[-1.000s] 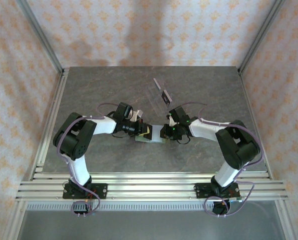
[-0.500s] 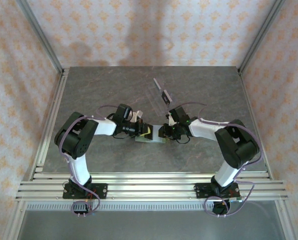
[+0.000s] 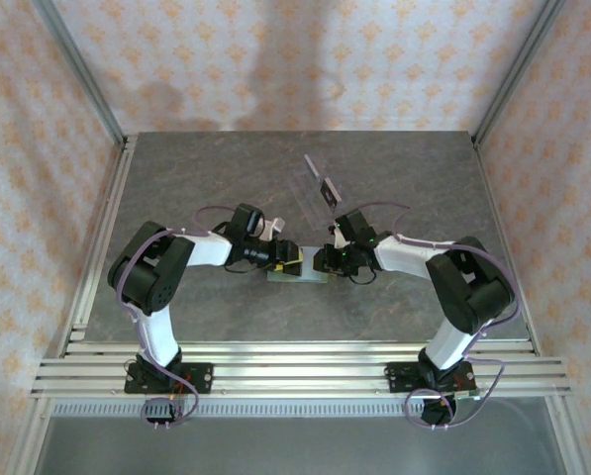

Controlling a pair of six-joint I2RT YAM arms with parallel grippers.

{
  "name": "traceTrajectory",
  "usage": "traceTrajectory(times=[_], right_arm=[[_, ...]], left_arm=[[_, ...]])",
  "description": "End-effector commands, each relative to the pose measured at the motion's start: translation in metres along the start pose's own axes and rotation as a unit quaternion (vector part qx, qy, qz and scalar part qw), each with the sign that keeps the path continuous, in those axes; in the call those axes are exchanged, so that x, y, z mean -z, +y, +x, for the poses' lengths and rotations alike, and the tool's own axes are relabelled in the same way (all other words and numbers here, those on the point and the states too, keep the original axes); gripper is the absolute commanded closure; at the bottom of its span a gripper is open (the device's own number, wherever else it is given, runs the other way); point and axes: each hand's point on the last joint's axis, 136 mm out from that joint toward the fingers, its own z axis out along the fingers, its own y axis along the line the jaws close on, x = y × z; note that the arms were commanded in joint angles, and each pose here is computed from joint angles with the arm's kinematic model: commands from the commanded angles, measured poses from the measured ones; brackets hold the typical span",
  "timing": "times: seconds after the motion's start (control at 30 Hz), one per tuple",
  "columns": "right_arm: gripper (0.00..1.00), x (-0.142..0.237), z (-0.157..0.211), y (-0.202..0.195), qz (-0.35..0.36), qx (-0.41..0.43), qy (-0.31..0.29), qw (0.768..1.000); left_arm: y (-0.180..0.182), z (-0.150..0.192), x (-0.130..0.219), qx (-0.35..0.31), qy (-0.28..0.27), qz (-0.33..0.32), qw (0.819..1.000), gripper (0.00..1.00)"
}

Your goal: Put the credit cards into the card holder

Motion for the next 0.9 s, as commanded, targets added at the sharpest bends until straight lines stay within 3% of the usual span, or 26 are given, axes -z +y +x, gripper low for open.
traceTrajectory(times=[0.0,0.23,0.43,0.63,0.73,0.87], right_arm=[[0.68,0.009,-0.007,-0.006,0.024,0.008,-0.021,0.999],[0.58,0.022,-0.02,0.005,0.023,0.017,-0.06,0.998],[0.57,0.03,-0.028,0.012,0.03,0.021,-0.089,0.995],[0.86,0.027,-0.029,0.053,-0.092,-0.029,-0.1,0.99],[0.88,0.024,-0.02,0.066,-0.125,-0.033,-0.104,0.986],[0.89,0.012,-0.017,0.062,-0.114,-0.043,-0.105,0.987]], left_arm=[[0.02,-0.004,0.012,0.002,-0.015,-0.067,0.998,0.54],[0.021,-0.01,0.013,0.008,-0.025,-0.079,0.997,0.52],[0.018,-0.015,0.015,0.012,-0.039,-0.078,0.996,0.51],[0.013,-0.016,0.012,0.017,-0.035,-0.063,0.997,0.5],[0.012,-0.017,0.012,0.026,-0.042,-0.054,0.997,0.5],[0.009,-0.018,0.012,0.033,-0.049,-0.043,0.997,0.5]])
